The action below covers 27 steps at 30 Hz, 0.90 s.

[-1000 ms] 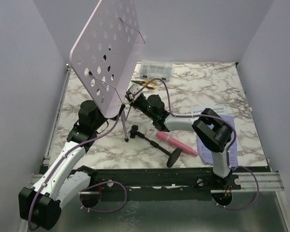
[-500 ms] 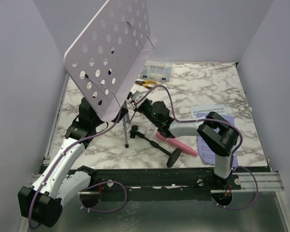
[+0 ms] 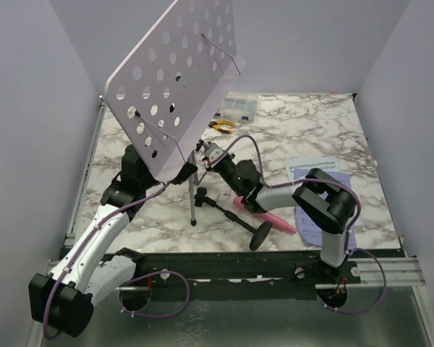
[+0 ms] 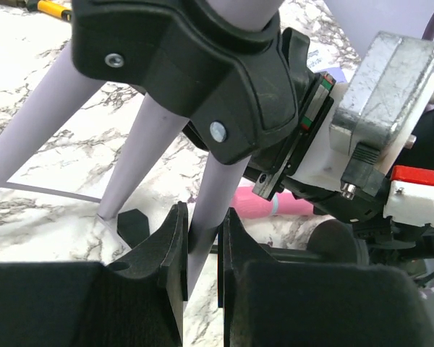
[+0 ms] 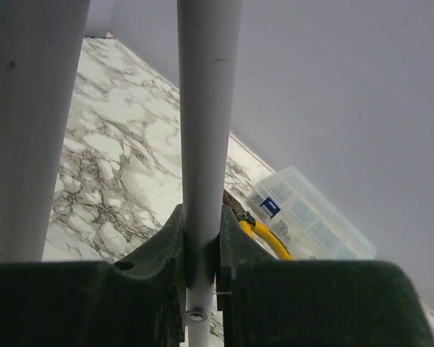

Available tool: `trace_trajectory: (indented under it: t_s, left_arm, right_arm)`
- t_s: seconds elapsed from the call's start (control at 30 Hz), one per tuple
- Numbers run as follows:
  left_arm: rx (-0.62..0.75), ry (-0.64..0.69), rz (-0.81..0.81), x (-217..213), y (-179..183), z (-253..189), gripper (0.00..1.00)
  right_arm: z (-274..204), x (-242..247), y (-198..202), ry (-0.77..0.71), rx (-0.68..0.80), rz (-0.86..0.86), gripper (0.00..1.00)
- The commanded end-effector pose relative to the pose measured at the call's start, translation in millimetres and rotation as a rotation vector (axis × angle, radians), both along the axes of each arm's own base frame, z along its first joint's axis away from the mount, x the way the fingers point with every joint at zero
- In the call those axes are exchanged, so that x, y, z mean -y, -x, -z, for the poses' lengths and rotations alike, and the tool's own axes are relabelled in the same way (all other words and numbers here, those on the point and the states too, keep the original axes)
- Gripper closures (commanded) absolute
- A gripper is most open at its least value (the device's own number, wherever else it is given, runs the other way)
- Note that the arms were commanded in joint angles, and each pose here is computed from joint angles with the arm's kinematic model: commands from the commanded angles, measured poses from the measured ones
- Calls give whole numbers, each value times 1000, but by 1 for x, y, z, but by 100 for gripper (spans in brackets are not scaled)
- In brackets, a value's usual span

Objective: Set up the instrument practice props

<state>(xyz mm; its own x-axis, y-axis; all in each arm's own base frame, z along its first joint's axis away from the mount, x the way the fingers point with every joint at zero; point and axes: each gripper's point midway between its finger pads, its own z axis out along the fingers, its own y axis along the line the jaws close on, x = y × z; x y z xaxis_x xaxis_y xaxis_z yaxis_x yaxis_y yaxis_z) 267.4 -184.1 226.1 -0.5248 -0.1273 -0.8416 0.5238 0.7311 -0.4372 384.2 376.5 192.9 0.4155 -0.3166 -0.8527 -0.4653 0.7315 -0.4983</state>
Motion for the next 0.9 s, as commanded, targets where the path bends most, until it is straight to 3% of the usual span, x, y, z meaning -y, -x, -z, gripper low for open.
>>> trace_trajectory:
  t_s: [0.0,0.13,0.37,0.67,0.87]
  left_arm:
    - [-442,7,-219,-26,33,77,100]
    - [-484,37,-333,-34,33,84,100]
    - [-678,95,-526,-45,49,133,100]
    - [-656,29,-667,-68,39,154,100]
    - [-523,-37,-814,-101,21,141,100]
  right_arm:
    - [47,88,-40,134,-62,316,100]
    - [59,85,-34,133,-90,277,100]
    - [69,75,-25,167,-116,200,100]
    - [88,72,-11,144,-189,216,100]
    - [104,76,8,124,-233,286,100]
